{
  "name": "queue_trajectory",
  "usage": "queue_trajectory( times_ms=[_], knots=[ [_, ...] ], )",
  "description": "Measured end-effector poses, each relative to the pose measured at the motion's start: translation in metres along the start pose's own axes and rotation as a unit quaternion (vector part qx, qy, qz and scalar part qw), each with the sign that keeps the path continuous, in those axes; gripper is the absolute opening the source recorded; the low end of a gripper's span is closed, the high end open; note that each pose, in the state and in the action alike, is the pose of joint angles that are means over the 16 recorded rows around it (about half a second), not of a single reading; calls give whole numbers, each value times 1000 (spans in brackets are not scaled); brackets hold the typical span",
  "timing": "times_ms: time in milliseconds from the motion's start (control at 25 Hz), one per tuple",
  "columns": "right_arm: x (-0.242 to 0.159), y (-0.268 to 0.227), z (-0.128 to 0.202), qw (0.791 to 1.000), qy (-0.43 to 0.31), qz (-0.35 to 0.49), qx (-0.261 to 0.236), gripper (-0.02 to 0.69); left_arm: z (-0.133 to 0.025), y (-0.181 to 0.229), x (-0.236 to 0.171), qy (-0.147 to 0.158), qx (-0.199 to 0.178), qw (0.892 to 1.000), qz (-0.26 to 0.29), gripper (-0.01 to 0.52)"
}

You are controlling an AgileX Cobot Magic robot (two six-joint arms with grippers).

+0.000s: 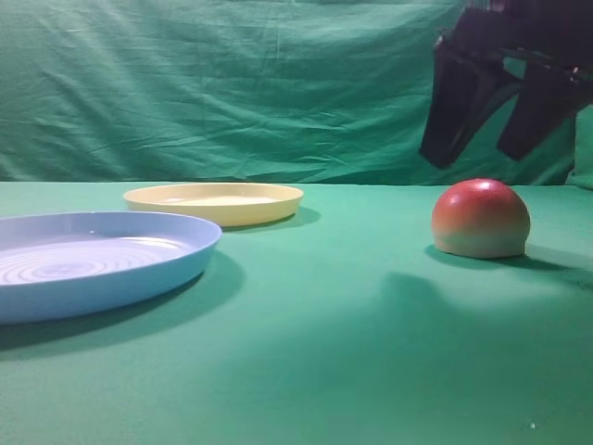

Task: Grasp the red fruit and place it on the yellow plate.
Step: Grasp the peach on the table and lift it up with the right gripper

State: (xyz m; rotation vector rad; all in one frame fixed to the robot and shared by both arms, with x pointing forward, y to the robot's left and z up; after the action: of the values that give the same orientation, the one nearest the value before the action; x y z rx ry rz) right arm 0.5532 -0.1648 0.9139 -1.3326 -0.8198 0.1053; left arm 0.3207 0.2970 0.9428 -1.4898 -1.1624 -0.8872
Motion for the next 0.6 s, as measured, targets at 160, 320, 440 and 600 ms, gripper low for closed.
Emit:
queue_trajectory(
  times_ms=[160,320,440,600],
  knots=[
    [-1,10,-1,1000,2,7,0,478,0,0,0,0,0,1000,0,157],
    [6,13,0,1000,-1,6,4,372,0,0,0,0,0,1000,0,157],
    [22,9,4,1000,-9,-9,8,302,0,0,0,0,0,1000,0,157],
    [56,2,15,998,-29,-44,15,238,0,0,0,0,0,1000,0,157]
  ],
)
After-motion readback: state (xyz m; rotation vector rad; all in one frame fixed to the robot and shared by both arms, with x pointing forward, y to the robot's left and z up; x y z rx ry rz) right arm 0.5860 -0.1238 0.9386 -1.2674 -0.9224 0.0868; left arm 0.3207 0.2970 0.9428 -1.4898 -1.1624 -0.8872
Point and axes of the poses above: a point on each arm's last joint axis where the gripper is mounted, y pointing out along that axis toward the gripper, z along the wrist's bending axis when the last joint is at zero, x = y × z, the point moved 3 cm from there along y, pointing out along that axis toward the gripper, and after that the axes turned 2 degrees about y, right-handed, at the moved point
